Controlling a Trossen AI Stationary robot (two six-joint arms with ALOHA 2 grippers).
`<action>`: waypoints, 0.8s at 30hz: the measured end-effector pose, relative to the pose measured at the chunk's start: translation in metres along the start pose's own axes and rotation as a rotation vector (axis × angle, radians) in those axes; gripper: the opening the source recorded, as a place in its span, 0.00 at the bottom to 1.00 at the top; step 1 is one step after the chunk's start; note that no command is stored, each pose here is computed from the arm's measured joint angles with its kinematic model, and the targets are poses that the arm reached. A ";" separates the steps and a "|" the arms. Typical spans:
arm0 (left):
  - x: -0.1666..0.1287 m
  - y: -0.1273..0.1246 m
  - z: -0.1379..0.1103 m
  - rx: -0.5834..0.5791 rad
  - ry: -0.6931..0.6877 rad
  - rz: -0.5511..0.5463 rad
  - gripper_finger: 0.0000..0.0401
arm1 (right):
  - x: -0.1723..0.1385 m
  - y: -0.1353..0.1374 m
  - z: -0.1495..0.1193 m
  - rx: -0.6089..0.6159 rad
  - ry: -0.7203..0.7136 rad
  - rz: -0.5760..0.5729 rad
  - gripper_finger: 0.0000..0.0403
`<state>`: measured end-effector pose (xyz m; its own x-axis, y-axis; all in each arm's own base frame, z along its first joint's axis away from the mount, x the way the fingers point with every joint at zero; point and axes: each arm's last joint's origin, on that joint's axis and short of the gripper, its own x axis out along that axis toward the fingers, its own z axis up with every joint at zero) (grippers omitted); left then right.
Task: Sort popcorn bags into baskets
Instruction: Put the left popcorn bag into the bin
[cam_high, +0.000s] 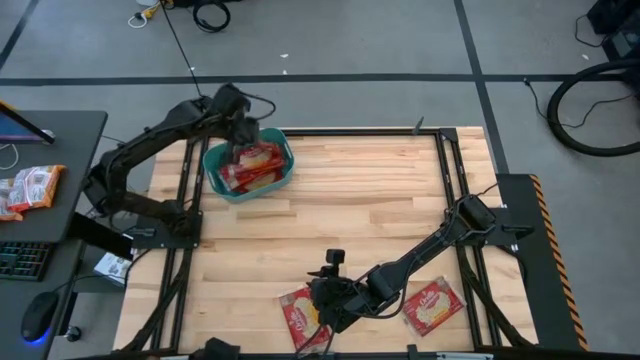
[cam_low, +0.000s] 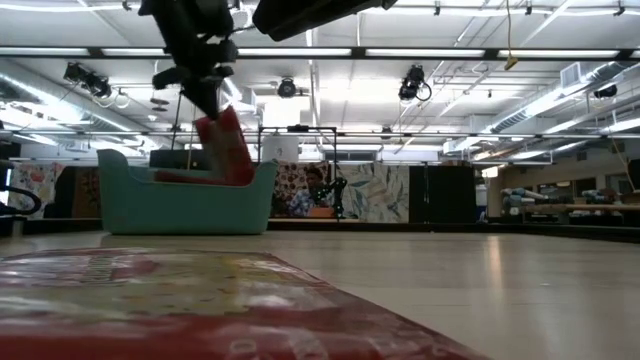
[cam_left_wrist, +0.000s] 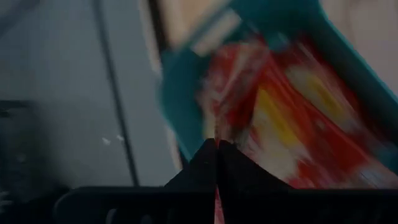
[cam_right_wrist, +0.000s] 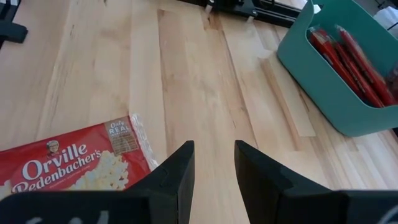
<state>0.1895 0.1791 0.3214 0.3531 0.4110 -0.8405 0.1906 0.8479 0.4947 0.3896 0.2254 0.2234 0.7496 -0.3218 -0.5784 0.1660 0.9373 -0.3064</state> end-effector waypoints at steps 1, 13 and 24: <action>0.003 -0.003 -0.002 0.005 0.035 -0.033 0.02 | 0.000 0.000 0.000 0.000 0.000 0.001 0.29; 0.014 -0.017 -0.020 -0.074 0.266 -0.244 0.04 | -0.004 0.005 -0.001 -0.005 -0.004 0.019 0.29; 0.013 -0.018 -0.025 -0.188 0.362 -0.215 0.14 | -0.005 0.006 -0.001 -0.015 -0.005 0.022 0.29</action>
<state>0.1679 0.1778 0.2963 -0.0257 0.2813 -0.9593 0.0429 0.9590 0.2800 0.3858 0.2324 0.2235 0.7561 -0.3004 -0.5814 0.1396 0.9420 -0.3052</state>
